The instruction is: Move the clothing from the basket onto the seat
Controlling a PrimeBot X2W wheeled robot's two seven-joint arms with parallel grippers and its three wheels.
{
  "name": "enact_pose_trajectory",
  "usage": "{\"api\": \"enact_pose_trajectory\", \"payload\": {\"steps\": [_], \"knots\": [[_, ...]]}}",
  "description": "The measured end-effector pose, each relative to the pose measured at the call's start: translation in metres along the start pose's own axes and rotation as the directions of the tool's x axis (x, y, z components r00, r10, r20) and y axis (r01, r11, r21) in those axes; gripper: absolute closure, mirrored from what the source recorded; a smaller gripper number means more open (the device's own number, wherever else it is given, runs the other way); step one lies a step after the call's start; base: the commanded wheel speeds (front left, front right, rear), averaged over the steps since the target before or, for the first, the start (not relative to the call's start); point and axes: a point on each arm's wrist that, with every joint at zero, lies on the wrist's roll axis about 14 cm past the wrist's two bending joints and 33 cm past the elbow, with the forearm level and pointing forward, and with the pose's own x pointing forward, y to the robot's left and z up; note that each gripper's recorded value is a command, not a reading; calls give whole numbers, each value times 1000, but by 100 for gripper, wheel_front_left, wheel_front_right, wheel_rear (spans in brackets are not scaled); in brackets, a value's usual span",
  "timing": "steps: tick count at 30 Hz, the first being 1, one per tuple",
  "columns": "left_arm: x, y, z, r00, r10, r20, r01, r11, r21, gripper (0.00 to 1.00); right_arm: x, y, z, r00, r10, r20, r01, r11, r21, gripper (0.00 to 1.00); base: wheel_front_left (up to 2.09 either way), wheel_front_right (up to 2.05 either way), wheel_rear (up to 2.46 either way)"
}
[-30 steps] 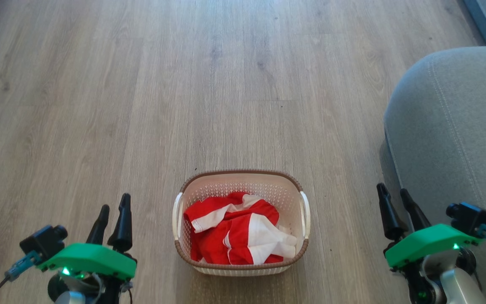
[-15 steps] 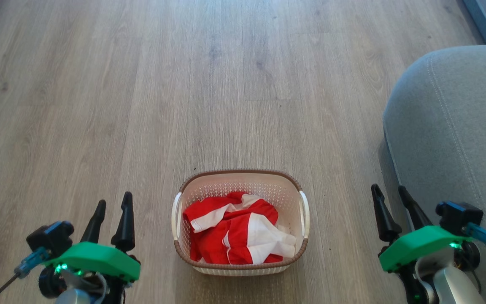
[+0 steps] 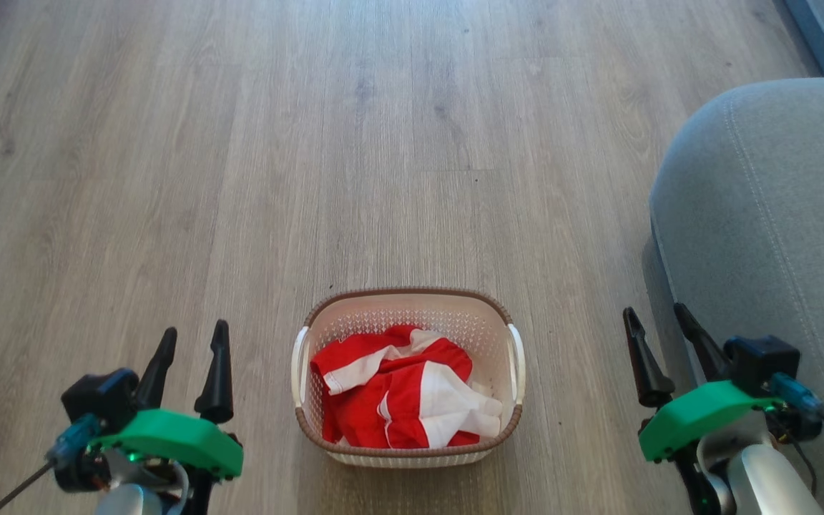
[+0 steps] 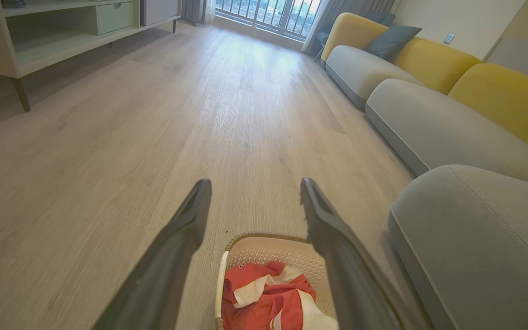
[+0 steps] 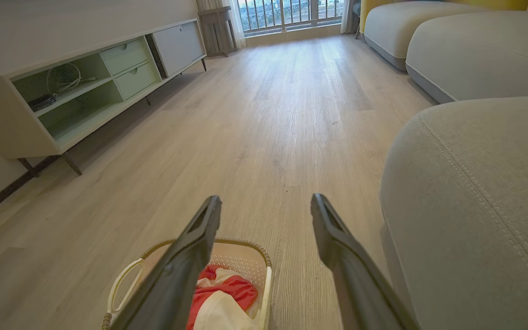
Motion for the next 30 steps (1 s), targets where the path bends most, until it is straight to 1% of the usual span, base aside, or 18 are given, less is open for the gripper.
{"api": "enact_pose_trajectory", "payload": {"steps": [7,13,16,17,23,30], "knots": [[1,-2,2,1000,-15,13,14,996,84,0,1,3,1,1000,21,8,-21,996,-90,0,0,0,0],[2,-5,3,999,-34,25,30,988,155,0,6,7,7,999,41,25,-37,985,-167,0,0,0,0],[3,-7,4,999,-44,29,38,981,189,0,6,9,6,998,54,22,-48,978,-204,0,0,0,0],[4,-8,5,998,-50,30,43,976,213,0,6,11,5,998,63,23,-56,972,-227,0,0,0,0],[6,-11,6,997,-70,37,57,958,282,0,10,15,8,996,90,30,-76,950,-304,0,0,0,0],[9,-11,8,996,-72,45,57,956,287,0,13,16,9,995,94,32,-80,946,-313,0,0,0,0]]}}
